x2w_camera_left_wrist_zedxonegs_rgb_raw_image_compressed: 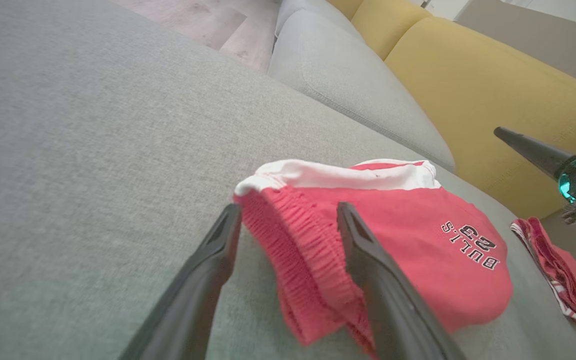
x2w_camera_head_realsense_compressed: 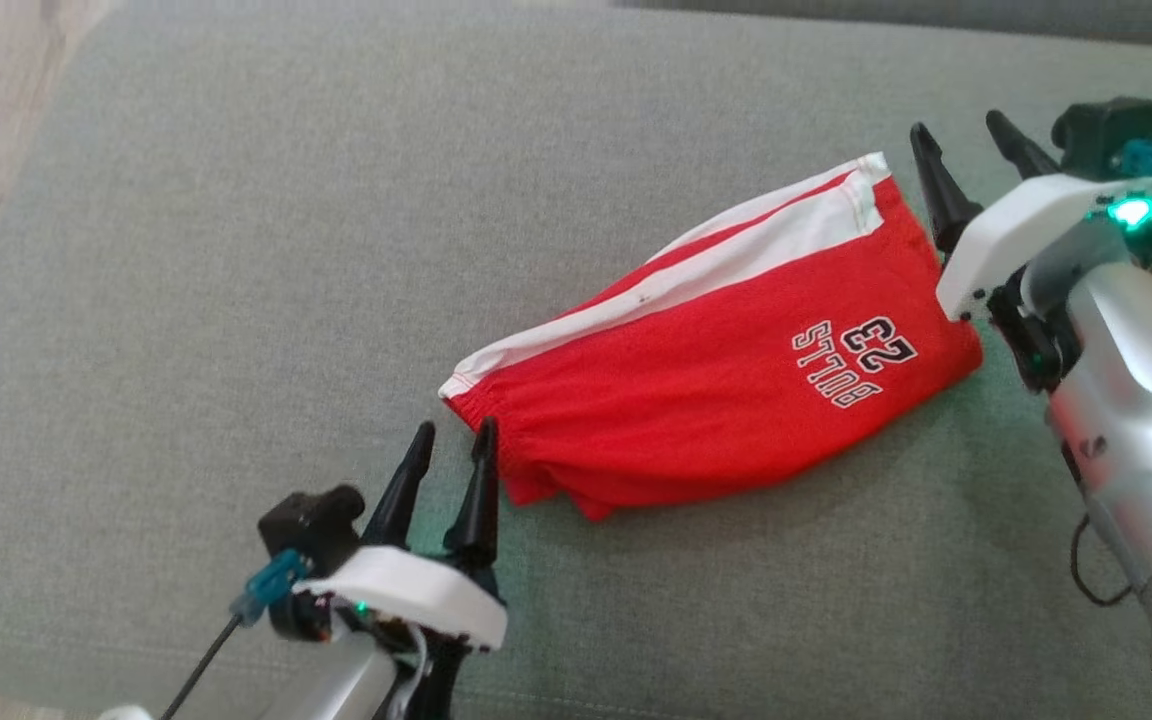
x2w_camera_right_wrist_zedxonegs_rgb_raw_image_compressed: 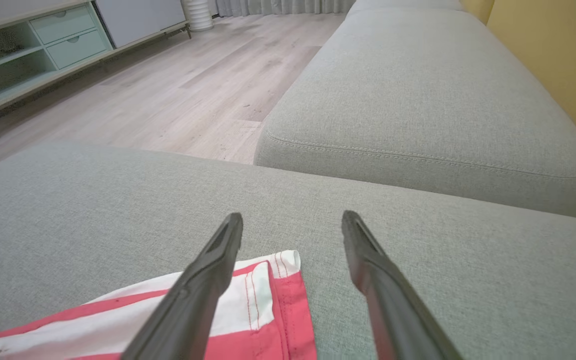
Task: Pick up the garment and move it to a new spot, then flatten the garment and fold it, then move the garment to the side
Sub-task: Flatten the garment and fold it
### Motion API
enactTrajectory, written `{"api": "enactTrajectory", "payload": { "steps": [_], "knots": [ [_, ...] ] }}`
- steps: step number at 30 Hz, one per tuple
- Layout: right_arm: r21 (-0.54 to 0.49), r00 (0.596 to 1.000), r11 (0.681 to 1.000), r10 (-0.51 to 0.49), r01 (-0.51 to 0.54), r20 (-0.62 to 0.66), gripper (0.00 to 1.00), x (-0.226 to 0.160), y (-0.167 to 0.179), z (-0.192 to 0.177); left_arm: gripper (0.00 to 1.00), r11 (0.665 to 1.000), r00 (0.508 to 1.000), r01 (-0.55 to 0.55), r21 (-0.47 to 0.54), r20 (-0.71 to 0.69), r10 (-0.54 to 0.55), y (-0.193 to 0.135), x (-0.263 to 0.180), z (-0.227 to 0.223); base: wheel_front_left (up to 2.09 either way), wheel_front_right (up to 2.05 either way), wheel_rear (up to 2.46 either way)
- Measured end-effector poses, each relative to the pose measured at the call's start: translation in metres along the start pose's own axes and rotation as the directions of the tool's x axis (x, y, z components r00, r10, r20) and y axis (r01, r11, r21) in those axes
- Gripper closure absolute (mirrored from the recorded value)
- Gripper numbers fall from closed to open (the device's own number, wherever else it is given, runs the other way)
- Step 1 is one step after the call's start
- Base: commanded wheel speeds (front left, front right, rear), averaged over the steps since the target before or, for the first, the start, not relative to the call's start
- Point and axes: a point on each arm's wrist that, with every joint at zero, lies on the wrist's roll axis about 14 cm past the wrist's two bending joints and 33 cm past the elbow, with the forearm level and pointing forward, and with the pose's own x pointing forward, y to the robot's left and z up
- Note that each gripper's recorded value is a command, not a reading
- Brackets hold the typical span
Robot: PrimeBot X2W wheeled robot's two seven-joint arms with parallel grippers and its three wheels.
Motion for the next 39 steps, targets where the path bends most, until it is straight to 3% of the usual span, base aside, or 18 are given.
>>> {"api": "enactTrajectory", "payload": {
  "steps": [8,16,24,29,30,31,33,39],
  "knots": [
    [0.022,0.996,1.0,-0.014,0.016,-0.092,0.0,-0.022,-0.005,-0.022,0.0,0.999,0.998,-0.002,0.051,0.067,-0.001,0.0,-0.019,0.024,0.0,0.0,0.0],
    [0.049,0.971,0.999,-0.004,0.016,-0.238,0.0,-0.027,-0.002,-0.059,0.0,0.994,0.975,-0.099,0.048,0.203,0.087,0.023,-0.044,0.063,0.0,0.0,0.0],
    [0.068,0.904,0.998,0.03,-0.001,-0.427,0.0,-0.031,0.011,-0.105,0.0,0.982,0.946,-0.188,0.026,0.272,0.174,0.044,-0.063,0.081,0.0,0.0,0.0],
    [0.071,0.893,0.997,0.033,-0.001,-0.449,0.0,-0.03,0.011,-0.108,0.0,0.98,0.941,-0.2,0.022,0.282,0.186,0.048,-0.065,0.084,0.0,0.0,0.0],
    [0.073,0.893,0.997,0.033,-0.001,-0.449,0.19,-0.03,0.011,-0.108,0.0,0.979,0.939,-0.202,0.021,0.288,0.188,0.049,-0.066,0.085,0.0,0.0,0.0],
    [0.074,0.893,0.997,0.035,-0.001,-0.45,0.52,-0.03,0.011,-0.109,0.0,0.978,0.937,-0.205,0.021,0.293,0.19,0.05,-0.066,0.086,0.0,0.0,0.0],
    [0.084,0.896,0.996,0.039,-0.001,-0.442,0.98,-0.03,0.012,-0.108,0.0,0.977,0.937,-0.21,0.023,0.292,0.194,0.05,-0.065,0.086,0.0,0.0,0.0],
    [0.113,0.931,0.994,0.035,0.007,-0.363,1.0,-0.032,0.016,-0.098,0.0,0.982,0.943,-0.182,0.039,0.289,0.164,0.043,-0.058,0.087,0.0,0.0,0.0]
  ]
}}
